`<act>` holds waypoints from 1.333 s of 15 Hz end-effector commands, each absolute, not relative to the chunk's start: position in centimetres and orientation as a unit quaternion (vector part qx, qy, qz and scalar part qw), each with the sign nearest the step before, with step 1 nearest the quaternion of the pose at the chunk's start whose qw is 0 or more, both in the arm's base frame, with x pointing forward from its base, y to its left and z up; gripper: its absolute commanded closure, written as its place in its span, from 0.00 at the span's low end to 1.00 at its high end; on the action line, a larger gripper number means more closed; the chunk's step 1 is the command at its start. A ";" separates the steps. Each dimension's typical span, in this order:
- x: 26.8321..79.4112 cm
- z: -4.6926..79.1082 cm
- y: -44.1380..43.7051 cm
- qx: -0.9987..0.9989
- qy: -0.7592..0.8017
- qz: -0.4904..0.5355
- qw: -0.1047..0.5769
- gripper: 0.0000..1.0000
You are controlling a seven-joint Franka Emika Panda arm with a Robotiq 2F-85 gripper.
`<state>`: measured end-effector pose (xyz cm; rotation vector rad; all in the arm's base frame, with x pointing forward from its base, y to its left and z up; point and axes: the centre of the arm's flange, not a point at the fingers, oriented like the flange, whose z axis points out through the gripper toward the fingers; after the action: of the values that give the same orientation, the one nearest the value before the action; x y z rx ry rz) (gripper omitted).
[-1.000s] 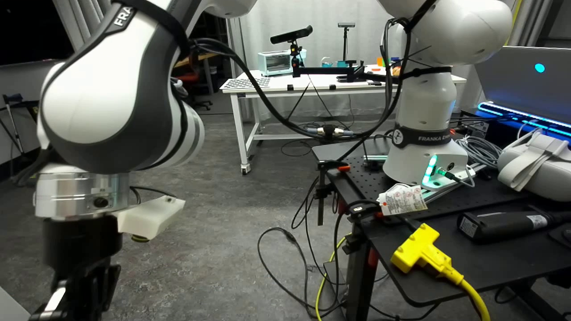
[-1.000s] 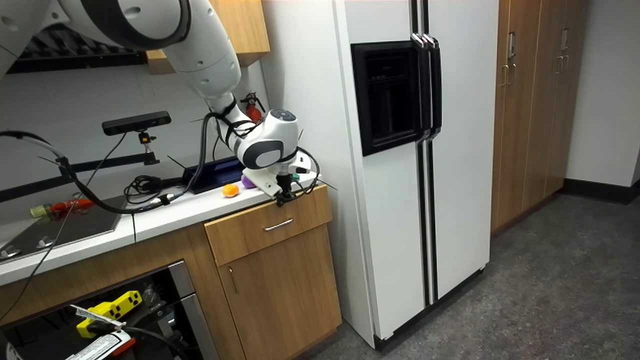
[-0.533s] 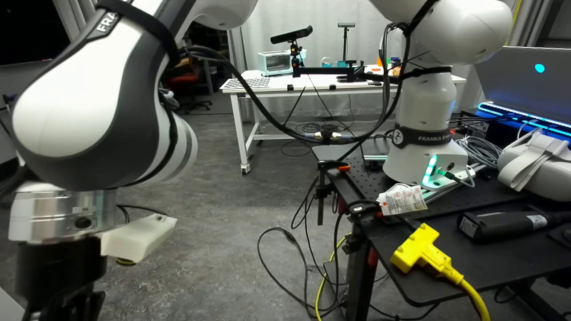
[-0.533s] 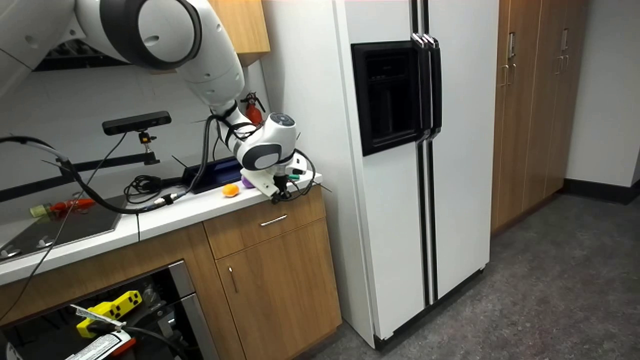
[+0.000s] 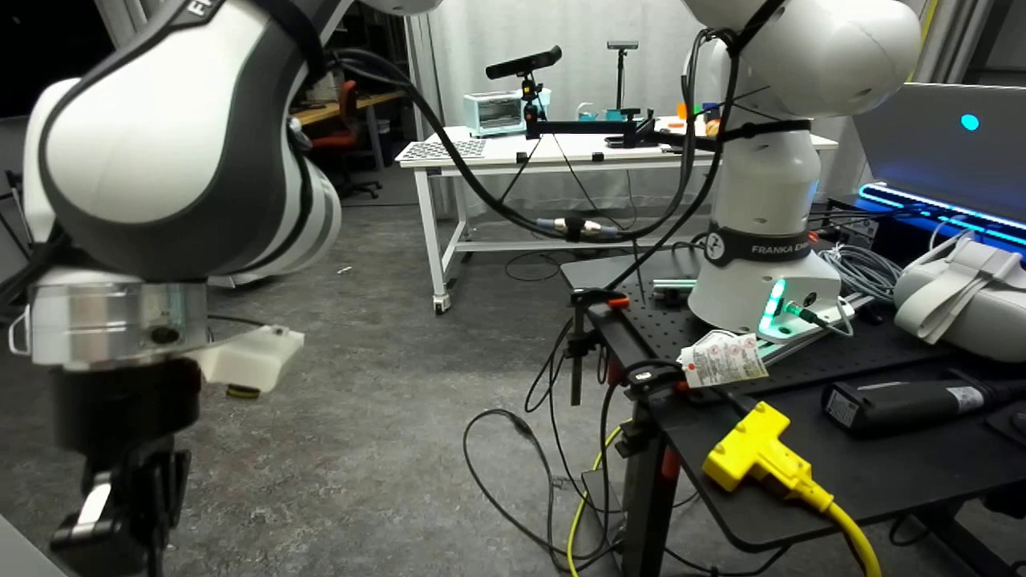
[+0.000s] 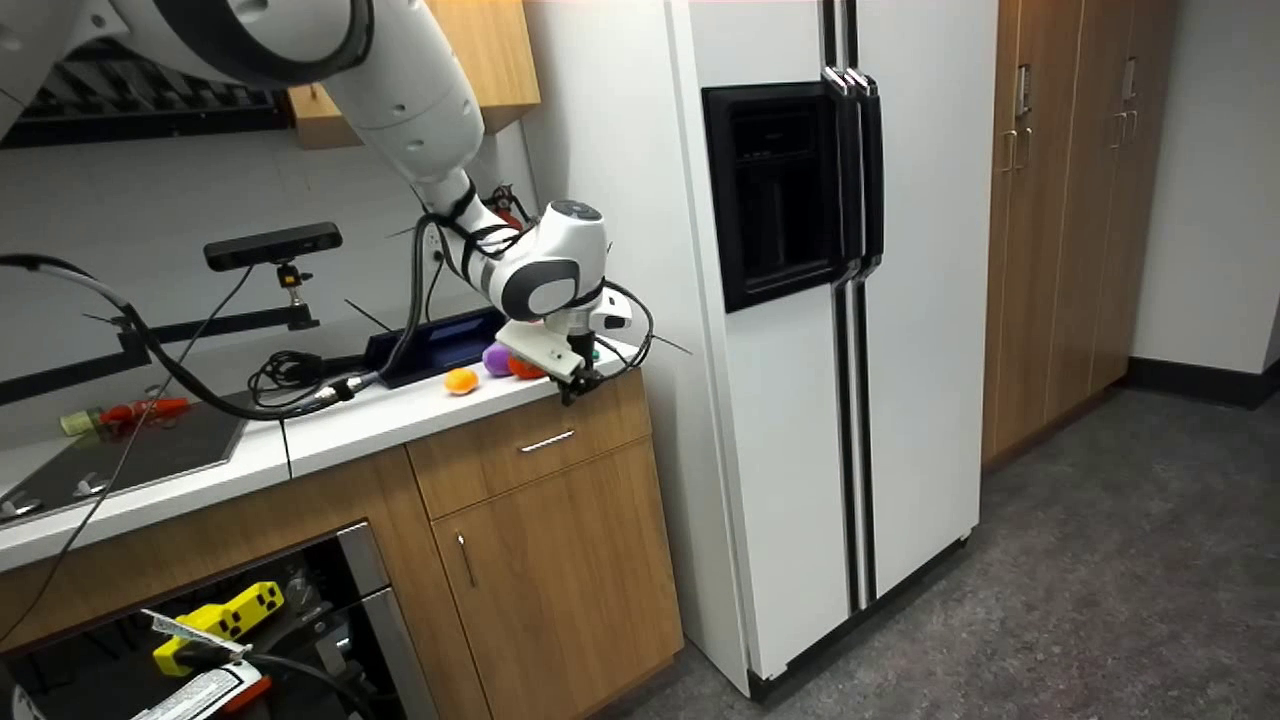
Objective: Close the first drawer under the countertop near the fridge
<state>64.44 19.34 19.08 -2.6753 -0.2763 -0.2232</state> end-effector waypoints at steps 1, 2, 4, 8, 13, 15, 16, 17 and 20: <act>62.3 24.7 14.4 -0.974 -0.139 -0.080 0.158 1.00; 61.9 26.0 13.4 -0.975 -0.145 -0.083 0.147 1.00; 60.5 28.9 11.8 -0.974 -0.153 -0.100 0.134 1.00; 56.9 34.6 9.7 -0.970 -0.156 -0.145 0.120 1.00; 52.7 39.9 7.7 -0.956 -0.171 -0.206 0.121 0.73; 51.5 41.2 6.8 -0.951 -0.174 -0.228 0.118 0.59; 50.9 41.8 6.4 -0.948 -0.175 -0.239 0.117 0.52; 50.3 42.3 5.9 -0.946 -0.176 -0.248 0.115 0.43; 48.8 43.5 4.8 -0.939 -0.185 -0.270 0.103 0.21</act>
<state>52.17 5.91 42.40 -2.7839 -0.5054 -0.7111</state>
